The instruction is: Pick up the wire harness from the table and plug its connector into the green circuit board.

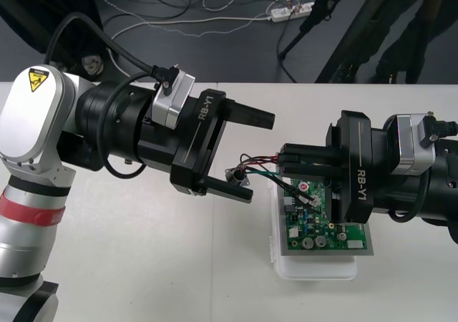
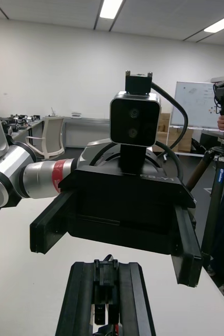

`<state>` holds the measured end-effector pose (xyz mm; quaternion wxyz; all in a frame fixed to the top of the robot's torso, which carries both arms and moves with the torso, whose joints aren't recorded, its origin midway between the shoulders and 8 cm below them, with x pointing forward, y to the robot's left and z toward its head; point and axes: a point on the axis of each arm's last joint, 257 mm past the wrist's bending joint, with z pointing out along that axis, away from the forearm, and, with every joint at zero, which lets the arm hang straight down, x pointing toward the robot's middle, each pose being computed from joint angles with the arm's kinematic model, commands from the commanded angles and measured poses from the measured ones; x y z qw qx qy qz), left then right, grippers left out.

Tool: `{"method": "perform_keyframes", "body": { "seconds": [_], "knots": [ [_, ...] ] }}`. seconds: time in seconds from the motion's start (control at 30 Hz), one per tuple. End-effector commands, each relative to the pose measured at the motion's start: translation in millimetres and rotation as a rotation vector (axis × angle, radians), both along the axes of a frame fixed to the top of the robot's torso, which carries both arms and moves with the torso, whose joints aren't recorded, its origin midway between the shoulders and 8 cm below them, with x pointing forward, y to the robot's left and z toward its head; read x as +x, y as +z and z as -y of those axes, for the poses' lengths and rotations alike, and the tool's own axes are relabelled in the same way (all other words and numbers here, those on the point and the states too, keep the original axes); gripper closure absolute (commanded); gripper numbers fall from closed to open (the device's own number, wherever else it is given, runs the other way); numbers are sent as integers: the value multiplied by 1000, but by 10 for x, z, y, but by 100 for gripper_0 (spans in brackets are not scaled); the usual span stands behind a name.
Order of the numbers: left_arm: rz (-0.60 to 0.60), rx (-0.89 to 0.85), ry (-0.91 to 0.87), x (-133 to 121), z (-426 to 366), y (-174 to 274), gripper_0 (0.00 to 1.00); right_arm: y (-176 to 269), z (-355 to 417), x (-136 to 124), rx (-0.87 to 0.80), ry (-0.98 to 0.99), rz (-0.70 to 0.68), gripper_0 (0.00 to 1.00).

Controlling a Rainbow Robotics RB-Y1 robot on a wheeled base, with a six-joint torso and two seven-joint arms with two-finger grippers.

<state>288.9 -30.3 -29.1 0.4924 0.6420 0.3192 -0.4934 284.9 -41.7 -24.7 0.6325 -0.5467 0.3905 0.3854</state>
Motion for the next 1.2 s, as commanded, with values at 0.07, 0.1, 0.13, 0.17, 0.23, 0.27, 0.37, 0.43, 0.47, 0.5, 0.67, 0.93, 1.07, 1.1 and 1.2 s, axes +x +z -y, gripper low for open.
{"method": "perform_keyframes", "body": {
  "seconds": [0.07,0.1,0.13,0.17,0.23,0.27,0.37,0.43,0.47,0.5,0.67,0.93,1.07,1.1,1.2],
  "knots": [
    [65,1,-64,-128,109,69,11,51,-46,-143,3,27,28,100],
    [64,3,-66,-136,115,63,11,51,-46,-143,3,27,28,100],
    [66,1,-67,-137,123,62,11,51,-51,-151,4,29,29,100],
    [62,2,-69,-144,133,61,11,51,-51,-151,4,29,28,100],
    [60,2,-67,-142,143,58,12,51,-46,-143,3,27,28,100],
    [60,2,-67,-142,143,58,12,51,-46,-143,3,27,28,100],
    [62,-6,-60,-129,181,71,20,48,-49,-146,3,28,27,100],
    [59,-10,-58,-130,203,75,32,55,-48,-148,4,28,31,100],
    [59,-10,-57,-127,213,72,43,52,-49,-147,3,27,30,100],
    [61,-12,-56,-127,229,80,55,48,-49,-146,3,28,27,100],
    [63,-16,-56,-122,264,94,93,48,-51,-150,2,28,29,100],
    [30,-25,-64,-61,277,70,100,51,-51,-151,4,29,28,100],
    [32,-30,-66,-60,276,79,100,51,-51,-151,4,29,28,100],
    [30,-31,-66,-59,275,79,100,55,-48,-148,4,28,29,100],
    [30,-37,-68,-59,267,103,100,48,-49,-146,3,28,27,100]
  ]
}}
